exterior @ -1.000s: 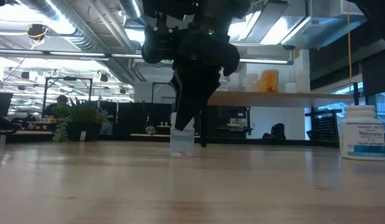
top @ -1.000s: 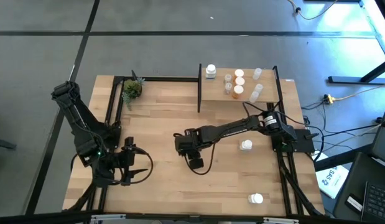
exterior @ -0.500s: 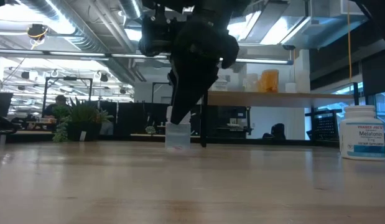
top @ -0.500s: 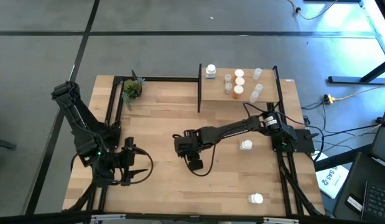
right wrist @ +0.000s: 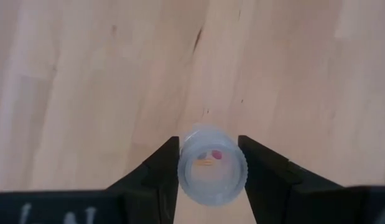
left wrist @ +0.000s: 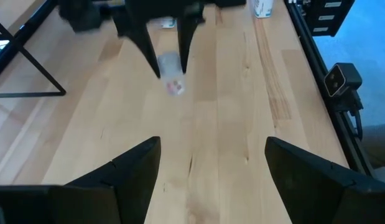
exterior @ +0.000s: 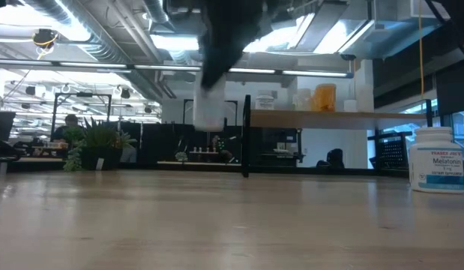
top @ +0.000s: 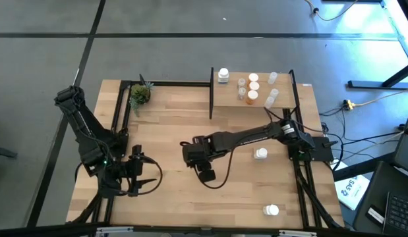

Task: Pick and place medicine bottles onto shelf by color
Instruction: Put the green transparent pill bottle on the shelf aligned with the other green transparent pill bottle

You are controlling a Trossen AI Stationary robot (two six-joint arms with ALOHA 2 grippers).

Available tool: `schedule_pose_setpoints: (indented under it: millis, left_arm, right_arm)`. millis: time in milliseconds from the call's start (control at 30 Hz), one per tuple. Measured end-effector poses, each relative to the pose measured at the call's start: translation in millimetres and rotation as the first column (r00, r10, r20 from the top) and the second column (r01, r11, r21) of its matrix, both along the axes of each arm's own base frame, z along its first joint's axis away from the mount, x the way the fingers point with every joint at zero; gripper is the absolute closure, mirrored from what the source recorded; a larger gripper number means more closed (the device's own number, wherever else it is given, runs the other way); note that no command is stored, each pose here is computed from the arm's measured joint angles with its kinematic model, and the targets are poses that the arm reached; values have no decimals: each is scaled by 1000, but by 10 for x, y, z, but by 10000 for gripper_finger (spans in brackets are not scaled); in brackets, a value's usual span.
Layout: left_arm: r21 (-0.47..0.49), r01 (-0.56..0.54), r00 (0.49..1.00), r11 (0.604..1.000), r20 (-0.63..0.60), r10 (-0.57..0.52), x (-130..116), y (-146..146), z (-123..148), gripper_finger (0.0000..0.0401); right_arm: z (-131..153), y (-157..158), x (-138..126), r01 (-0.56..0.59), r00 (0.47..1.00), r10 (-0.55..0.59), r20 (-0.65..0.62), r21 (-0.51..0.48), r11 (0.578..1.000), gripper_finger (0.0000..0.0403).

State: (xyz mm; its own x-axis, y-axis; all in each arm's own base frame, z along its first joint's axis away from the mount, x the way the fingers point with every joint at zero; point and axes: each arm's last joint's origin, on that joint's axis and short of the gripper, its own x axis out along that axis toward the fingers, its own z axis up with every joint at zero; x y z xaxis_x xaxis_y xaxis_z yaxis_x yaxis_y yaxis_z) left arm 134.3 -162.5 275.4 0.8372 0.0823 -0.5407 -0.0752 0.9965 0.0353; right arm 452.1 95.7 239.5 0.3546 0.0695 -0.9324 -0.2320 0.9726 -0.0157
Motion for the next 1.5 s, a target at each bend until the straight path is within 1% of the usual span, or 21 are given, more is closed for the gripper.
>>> schedule_pose_setpoints:
  millis: [200,333,533,633,767,933,1033,1100,1200,1367,1500]
  left_arm:
    - [13,0,1000,1000,-9,0,-6,8,-8,118]
    - [17,0,1000,1000,-11,0,-7,11,-10,118]
    - [48,4,1000,999,-1,-4,-6,15,-7,118]
    - [48,4,1000,999,-1,-4,-5,15,-7,118]
    - [56,-10,1000,998,12,9,-2,21,-4,118]
    - [62,-45,999,997,22,44,43,61,-1,118]
    - [62,-68,998,996,21,67,79,93,-1,118]
    - [62,-84,996,995,21,82,103,116,-1,118]
    - [64,-95,995,993,15,94,133,144,-3,118]
    - [77,-99,995,992,8,98,159,169,-4,118]
    - [92,-89,996,992,4,89,161,171,-4,118]
  right_arm:
    - [362,19,-27,-30,999,31,25,-5,1000,255]
    - [560,-1,-103,3,1000,-3,-8,0,1000,254]
    - [859,-23,-198,24,1000,-24,-1,7,1000,254]
    - [955,-49,-306,47,999,-47,-10,8,999,254]
    - [1130,-104,-473,95,995,-96,-10,-43,995,252]
    - [1381,-172,-667,145,989,-141,49,-93,985,251]
    - [1513,-241,-807,203,978,-192,76,-159,966,250]
    - [1586,-300,-882,252,967,-239,92,-171,952,250]
    - [1667,-395,-948,286,956,-271,108,-165,944,250]
    - [1684,-593,-962,341,940,-329,96,-162,926,250]
    - [1688,-701,-956,361,932,-353,80,-119,925,250]
